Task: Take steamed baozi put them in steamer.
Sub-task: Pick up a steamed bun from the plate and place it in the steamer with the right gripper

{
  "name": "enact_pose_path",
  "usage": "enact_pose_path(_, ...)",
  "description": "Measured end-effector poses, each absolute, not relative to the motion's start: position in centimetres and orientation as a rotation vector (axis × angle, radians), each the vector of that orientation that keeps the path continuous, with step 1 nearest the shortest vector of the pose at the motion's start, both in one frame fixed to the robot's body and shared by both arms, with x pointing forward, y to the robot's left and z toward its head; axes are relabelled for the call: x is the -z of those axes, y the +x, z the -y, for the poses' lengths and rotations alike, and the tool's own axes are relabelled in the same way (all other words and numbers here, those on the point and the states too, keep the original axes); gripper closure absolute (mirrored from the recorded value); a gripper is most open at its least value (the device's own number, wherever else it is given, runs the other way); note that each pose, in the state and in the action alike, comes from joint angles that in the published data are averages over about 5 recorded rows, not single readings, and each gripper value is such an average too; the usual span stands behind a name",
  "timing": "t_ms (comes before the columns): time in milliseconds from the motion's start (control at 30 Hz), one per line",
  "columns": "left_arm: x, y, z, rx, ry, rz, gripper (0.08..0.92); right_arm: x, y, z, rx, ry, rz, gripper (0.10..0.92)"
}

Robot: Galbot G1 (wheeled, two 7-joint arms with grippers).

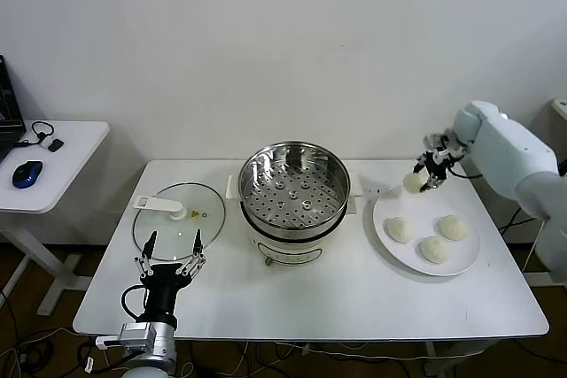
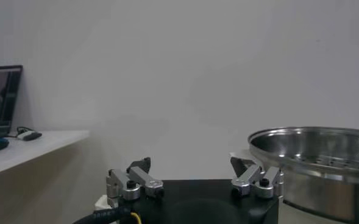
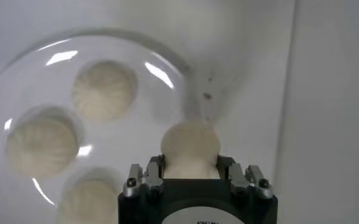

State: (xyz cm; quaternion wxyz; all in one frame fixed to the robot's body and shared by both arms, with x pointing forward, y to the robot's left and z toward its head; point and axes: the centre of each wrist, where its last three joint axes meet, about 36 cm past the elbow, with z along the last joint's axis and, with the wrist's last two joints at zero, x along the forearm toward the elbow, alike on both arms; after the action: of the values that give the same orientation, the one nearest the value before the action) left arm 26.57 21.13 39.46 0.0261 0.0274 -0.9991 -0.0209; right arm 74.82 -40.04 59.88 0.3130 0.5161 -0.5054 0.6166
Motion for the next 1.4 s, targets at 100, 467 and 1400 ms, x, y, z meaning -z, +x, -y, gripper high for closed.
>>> enact_pose_path(100, -39.5, 26.6, -21.1, 0.068, 0.085, 3.088, 0.177, -62.9, 74.6, 36.9, -1.749, 1.447, 1.294, 0.438)
enact_pose_path(467, -39.4, 26.4, -20.9, 0.068, 0.096, 3.084, 0.177, -68.9, 72.4, 27.9, -2.169, 1.804, 1.066, 0.427)
enact_pose_path(1400, -39.0, 27.1, -20.7, 0.039, 0.125, 3.088, 0.177, -62.3, 76.4, 15.0, -2.504, 2.046, 0.678, 0.394)
